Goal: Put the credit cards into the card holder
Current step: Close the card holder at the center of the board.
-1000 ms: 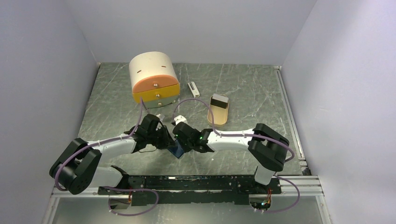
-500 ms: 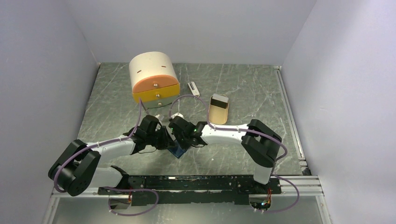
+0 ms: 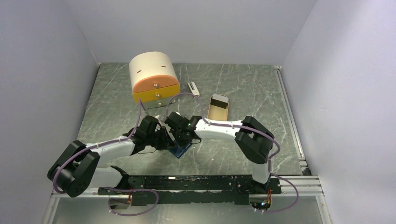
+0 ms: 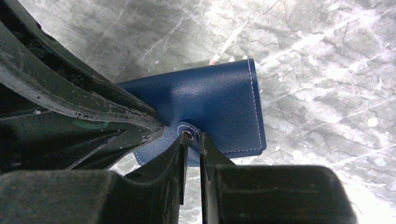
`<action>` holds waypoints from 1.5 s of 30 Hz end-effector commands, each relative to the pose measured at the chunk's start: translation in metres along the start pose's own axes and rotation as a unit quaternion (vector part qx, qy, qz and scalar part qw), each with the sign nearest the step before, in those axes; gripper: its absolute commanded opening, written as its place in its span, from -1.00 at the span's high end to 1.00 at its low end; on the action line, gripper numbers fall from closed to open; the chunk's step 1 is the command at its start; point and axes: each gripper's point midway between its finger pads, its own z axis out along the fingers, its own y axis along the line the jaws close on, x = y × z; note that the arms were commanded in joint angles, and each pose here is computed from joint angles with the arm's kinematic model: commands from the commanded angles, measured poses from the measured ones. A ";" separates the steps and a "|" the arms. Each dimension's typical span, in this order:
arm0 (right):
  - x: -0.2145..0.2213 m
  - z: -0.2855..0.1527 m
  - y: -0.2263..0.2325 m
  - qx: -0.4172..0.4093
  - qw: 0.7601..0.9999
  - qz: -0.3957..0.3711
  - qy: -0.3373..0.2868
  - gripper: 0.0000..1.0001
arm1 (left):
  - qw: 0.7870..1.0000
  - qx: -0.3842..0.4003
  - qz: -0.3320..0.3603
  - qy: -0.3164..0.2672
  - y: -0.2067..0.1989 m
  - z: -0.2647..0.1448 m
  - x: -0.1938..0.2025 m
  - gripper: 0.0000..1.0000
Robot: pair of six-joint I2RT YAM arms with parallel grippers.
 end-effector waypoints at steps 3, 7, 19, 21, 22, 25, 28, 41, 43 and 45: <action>0.129 0.038 -0.046 0.090 0.975 -0.012 0.204 0.65 | 1.000 0.006 0.009 0.015 0.002 0.001 0.006 0.64; 0.092 0.025 -0.033 0.063 0.991 0.007 0.117 0.65 | 1.000 0.017 0.008 0.020 -0.006 0.004 0.003 0.72; 0.010 -0.009 -0.011 0.017 0.999 0.023 -0.044 0.69 | 1.000 -0.009 -0.005 0.023 0.008 0.010 0.007 0.76; 0.005 -0.010 -0.009 0.016 0.998 0.023 -0.050 0.76 | 1.000 -0.010 -0.006 0.024 0.008 0.011 0.007 0.75; 0.004 -0.010 -0.008 0.015 0.998 0.023 -0.051 0.80 | 1.000 -0.010 -0.007 0.025 0.009 0.012 0.007 0.75; 0.001 -0.010 -0.007 0.016 0.998 0.027 -0.055 0.85 | 1.000 -0.010 -0.007 0.027 0.009 0.012 0.009 0.75; -0.003 -0.010 -0.005 0.013 0.998 0.027 -0.057 0.86 | 1.000 -0.011 -0.006 0.026 0.009 0.011 0.009 0.75; -0.019 -0.013 0.014 -0.010 0.997 0.028 -0.072 0.86 | 1.000 -0.006 -0.005 0.027 0.008 0.012 0.009 0.74; -0.021 -0.013 0.017 -0.015 0.997 0.029 -0.075 0.86 | 1.000 -0.007 -0.004 0.028 0.009 0.011 0.010 0.75; -0.019 -0.010 0.019 -0.015 0.997 0.028 -0.072 0.86 | 1.000 -0.007 -0.004 0.027 0.009 0.011 0.010 0.74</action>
